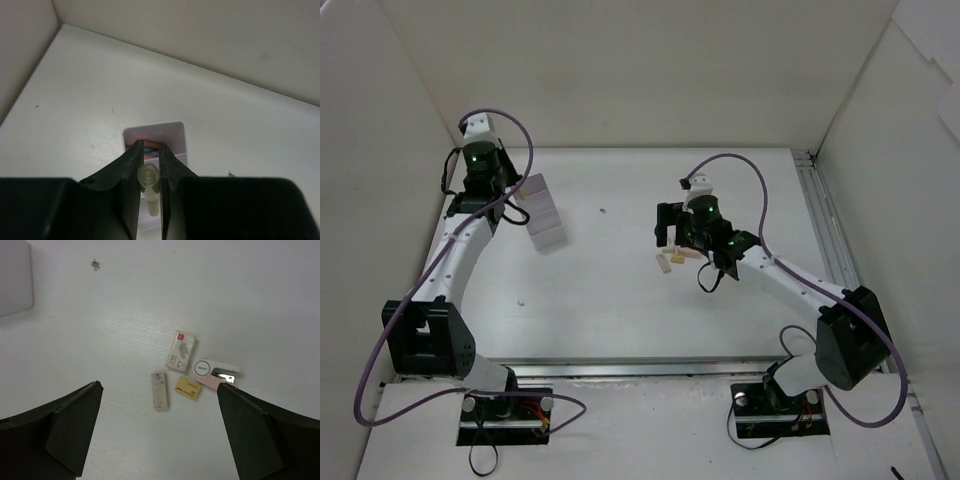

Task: Sort the stationery into containers
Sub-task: Place the pen in the storage box.

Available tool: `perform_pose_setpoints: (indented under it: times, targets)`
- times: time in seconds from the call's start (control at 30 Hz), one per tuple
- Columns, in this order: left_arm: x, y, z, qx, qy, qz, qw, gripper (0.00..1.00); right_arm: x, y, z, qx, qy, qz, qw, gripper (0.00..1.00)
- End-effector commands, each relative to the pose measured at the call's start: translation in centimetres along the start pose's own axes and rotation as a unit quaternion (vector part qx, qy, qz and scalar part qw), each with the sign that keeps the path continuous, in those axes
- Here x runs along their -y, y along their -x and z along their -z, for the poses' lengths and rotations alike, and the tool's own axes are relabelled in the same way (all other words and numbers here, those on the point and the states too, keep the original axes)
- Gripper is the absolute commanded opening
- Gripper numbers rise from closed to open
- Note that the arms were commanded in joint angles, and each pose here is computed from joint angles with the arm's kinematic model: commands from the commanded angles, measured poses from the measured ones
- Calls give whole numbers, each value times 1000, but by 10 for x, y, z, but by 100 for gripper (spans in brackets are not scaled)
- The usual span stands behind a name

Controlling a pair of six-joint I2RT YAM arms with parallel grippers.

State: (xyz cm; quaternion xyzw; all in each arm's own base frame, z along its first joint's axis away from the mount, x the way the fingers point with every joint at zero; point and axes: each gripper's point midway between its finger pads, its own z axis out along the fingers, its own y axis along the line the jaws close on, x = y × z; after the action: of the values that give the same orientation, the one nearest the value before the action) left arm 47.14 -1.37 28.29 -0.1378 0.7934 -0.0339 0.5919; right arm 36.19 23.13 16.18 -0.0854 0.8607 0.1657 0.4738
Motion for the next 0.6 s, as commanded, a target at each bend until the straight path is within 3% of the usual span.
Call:
perform_pose_setpoints:
  times: [0.0, 0.17, 0.57]
  targets:
    - [-9, 67, -12, 105, 3, -25, 994, 0, 20, 23, 21, 44, -31, -16, 998, 98]
    - [-18, 62, -52, 101, 24, -41, 994, 0, 57, 19, 30, 41, -89, -10, 995, 98]
    - [-25, 50, -98, 133, 37, -7, 990, 0, 72, 17, 28, 41, -93, -13, 995, 98]
